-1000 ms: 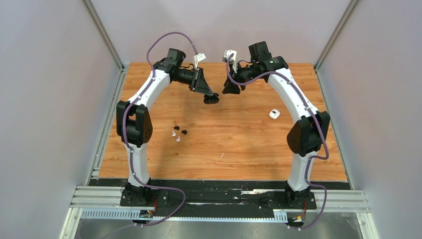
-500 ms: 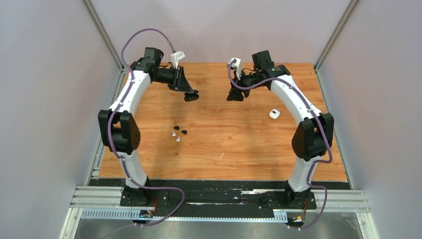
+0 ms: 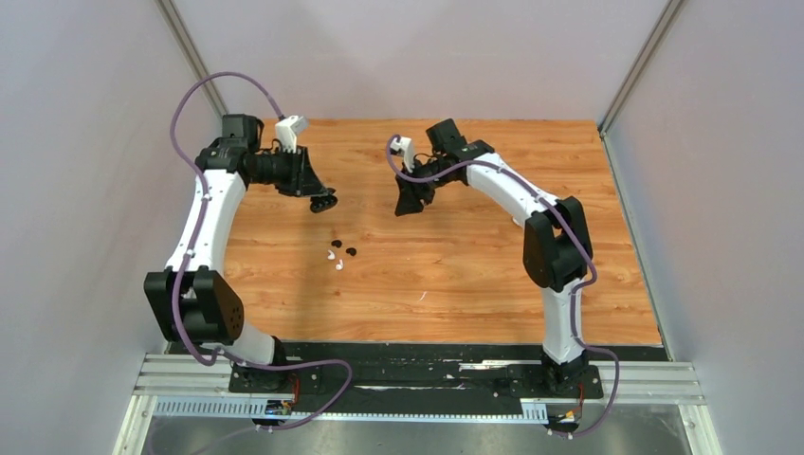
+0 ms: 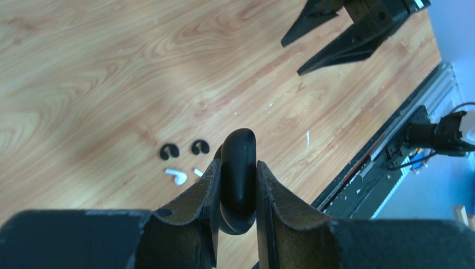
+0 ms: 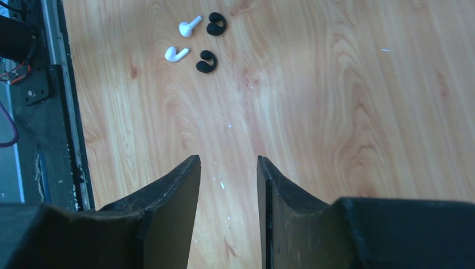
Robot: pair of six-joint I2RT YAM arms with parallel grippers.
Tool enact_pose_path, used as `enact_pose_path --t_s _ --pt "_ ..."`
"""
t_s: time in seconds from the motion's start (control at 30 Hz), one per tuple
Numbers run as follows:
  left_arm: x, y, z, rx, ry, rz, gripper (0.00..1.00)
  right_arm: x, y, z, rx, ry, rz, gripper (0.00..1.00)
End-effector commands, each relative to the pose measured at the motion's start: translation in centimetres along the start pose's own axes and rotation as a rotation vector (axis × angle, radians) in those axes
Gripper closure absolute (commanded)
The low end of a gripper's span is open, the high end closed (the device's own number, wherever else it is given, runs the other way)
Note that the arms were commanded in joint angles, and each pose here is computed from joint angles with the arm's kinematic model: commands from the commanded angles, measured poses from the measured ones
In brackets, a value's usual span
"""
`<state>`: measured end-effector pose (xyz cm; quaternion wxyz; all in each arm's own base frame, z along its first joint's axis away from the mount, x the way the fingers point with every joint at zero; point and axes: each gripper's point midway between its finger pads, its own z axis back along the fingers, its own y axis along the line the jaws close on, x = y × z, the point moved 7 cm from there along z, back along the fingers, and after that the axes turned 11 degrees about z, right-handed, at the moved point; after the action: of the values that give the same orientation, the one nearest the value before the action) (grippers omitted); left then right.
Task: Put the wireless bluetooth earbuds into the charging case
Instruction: Pick up the earbud from the center of the board.
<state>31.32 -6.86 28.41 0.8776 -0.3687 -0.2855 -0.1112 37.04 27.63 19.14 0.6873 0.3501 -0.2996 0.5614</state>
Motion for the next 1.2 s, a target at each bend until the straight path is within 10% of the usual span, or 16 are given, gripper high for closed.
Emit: enact_pose_path --t_s 0.0,1.17 --pt "-1.1 -0.5 2.3 0.053 -0.056 0.034 1.00 2.6 1.0 -2.5 0.014 -0.051 -0.002 0.59" --pt "-3.6 0.1 6.9 0.231 -0.167 0.050 1.00 -0.3 2.3 -16.2 -0.083 0.121 -0.134 0.67"
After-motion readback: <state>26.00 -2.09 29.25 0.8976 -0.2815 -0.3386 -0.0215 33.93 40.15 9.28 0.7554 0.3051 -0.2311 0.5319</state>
